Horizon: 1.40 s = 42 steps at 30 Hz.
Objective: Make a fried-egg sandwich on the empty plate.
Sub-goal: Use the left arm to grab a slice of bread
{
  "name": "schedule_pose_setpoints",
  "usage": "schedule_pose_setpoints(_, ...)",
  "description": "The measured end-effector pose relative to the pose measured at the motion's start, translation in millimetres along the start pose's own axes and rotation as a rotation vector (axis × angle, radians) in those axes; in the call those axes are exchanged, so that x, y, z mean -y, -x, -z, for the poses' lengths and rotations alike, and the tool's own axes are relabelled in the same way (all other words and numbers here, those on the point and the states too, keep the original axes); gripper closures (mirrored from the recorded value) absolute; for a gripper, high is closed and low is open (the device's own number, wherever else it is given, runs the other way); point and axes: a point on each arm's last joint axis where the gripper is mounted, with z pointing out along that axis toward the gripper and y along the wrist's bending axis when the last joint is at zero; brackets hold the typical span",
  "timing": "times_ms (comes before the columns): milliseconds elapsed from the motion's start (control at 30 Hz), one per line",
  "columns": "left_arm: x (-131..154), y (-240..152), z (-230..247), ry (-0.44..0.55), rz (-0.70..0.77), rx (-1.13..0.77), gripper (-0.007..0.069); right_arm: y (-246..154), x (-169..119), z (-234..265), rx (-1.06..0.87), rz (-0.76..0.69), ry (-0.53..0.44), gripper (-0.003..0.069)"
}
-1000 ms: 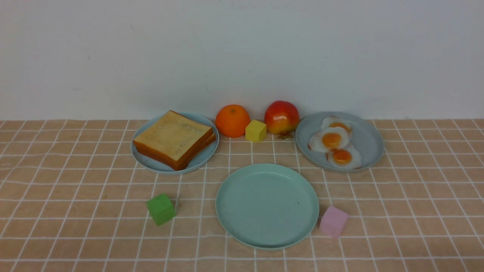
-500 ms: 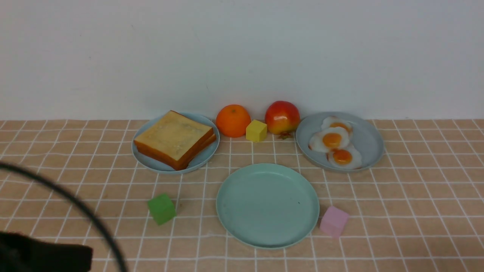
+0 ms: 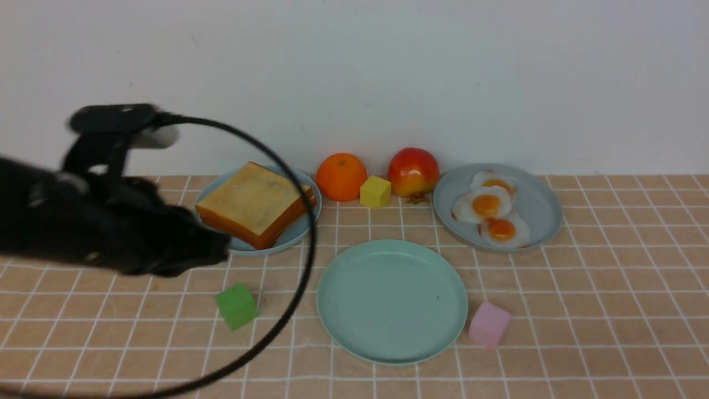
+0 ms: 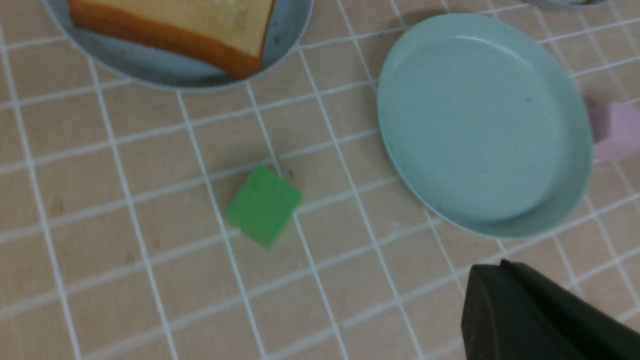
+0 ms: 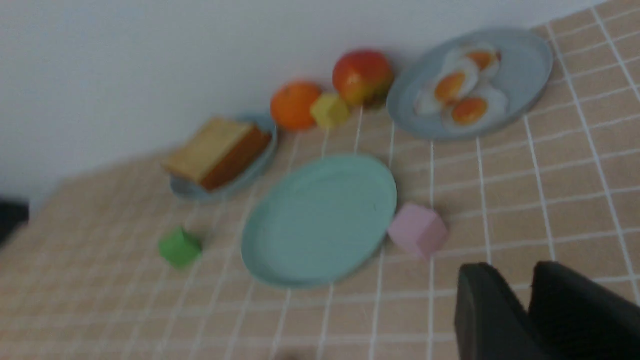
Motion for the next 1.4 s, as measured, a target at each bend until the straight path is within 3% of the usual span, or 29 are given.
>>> schedule_pose_setpoints(100, 7.8, 25.4, -41.9, 0.015, -0.139, -0.054, 0.0638, 35.8, -15.3, 1.6, -0.233, 0.154, 0.003, 0.0658)
schedule_pose_setpoints(367, -8.5, 79.2, -111.6, 0.137, -0.207, -0.111, 0.0636, 67.9, -32.5, -5.1, -0.331, 0.261, 0.085, 0.0669)
schedule_pose_setpoints(500, -21.3, 90.7, -149.4, 0.197, -0.276, -0.176, 0.0559, 68.7, -33.3, -5.3, -0.332, 0.288, 0.092, 0.0668)
schedule_pose_setpoints(700, -34.8, 90.8, -192.1, 0.250, -0.348, -0.225, 0.0295, 68.7, -33.4, -5.3, -0.331, 0.292, 0.094, 0.0664)
schedule_pose_setpoints(733, -35.1, 90.5, -192.8, 0.252, -0.349, -0.227, 0.0295, 68.7, -33.4, -5.3, -0.331, 0.292, 0.094, 0.0664)
schedule_pose_setpoints(800, -38.7, 85.8, -203.5, 0.261, -0.365, -0.240, 0.0220, 68.7, -33.4, -5.3, -0.331, 0.292, 0.094, 0.0662)
schedule_pose_setpoints(900, -42.1, 80.2, -214.6, 0.266, -0.381, -0.250, 0.0195, 68.7, -33.8, -5.3, -0.331, 0.289, 0.097, 0.0660)
schedule_pose_setpoints(1033, -44.1, 79.1, -219.4, 0.276, -0.400, -0.248, 0.0201, 68.6, -35.1, -5.2, -0.330, 0.280, 0.110, 0.0658)
schedule_pose_setpoints(1267, -44.6, 78.0, -221.1, 0.283, -0.382, -0.252, 0.0369, 68.2, -36.0, -5.0, -0.334, 0.273, 0.119, 0.0659)
schedule_pose_setpoints(1400, -42.3, 81.9, -214.3, 0.282, -0.374, -0.242, 0.0389, 67.8, -36.2, -4.8, -0.338, 0.271, 0.122, 0.0657)
